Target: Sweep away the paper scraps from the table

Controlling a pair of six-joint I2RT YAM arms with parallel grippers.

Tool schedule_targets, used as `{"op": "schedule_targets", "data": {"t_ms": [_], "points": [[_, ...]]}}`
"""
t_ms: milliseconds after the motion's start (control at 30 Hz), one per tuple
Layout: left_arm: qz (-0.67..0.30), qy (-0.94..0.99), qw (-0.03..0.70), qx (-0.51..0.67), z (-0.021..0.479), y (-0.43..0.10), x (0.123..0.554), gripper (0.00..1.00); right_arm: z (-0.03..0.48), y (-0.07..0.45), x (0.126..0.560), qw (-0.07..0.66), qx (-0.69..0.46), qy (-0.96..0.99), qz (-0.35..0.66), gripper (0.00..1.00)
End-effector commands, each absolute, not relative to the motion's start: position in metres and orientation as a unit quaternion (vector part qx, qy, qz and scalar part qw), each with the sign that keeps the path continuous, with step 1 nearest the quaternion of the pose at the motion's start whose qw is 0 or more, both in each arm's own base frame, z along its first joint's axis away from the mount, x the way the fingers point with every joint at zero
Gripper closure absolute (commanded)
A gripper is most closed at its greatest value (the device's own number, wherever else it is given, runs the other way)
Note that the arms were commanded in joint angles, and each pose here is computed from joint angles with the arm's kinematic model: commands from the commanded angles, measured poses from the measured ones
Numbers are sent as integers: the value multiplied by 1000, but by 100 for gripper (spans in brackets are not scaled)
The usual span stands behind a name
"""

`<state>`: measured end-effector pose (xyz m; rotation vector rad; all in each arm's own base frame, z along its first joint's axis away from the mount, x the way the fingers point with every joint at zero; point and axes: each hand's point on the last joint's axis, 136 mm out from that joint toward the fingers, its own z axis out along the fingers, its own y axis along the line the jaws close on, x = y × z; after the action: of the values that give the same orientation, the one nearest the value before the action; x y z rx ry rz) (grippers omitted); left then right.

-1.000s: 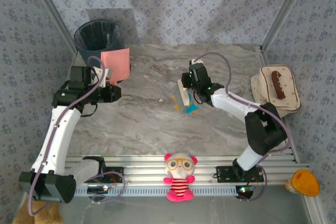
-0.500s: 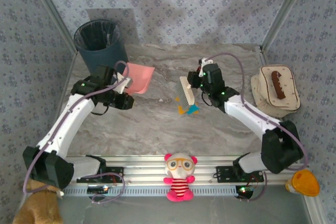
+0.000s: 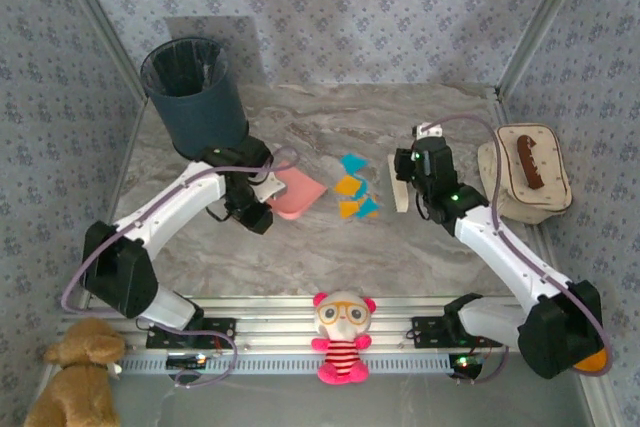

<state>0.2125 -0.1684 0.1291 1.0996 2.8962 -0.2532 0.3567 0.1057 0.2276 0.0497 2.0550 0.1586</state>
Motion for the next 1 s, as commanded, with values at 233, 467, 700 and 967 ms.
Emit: {"op": "schedule_targets", "data": {"t_ms": [233, 467, 700, 967], "points": [[-22, 901, -65, 429, 107, -186, 193, 100, 225, 77, 344, 518, 1, 855, -22, 100], [9, 883, -81, 462, 96, -201, 194, 100, 215, 82, 345, 518, -14, 855, -14, 100], [39, 870, -117, 478, 84, -207, 192, 100, 210, 95, 341, 522, -48, 851, -28, 100], [28, 864, -138, 483, 79, -214, 189, 100, 200, 112, 342, 514, -72, 854, -22, 100]]}}
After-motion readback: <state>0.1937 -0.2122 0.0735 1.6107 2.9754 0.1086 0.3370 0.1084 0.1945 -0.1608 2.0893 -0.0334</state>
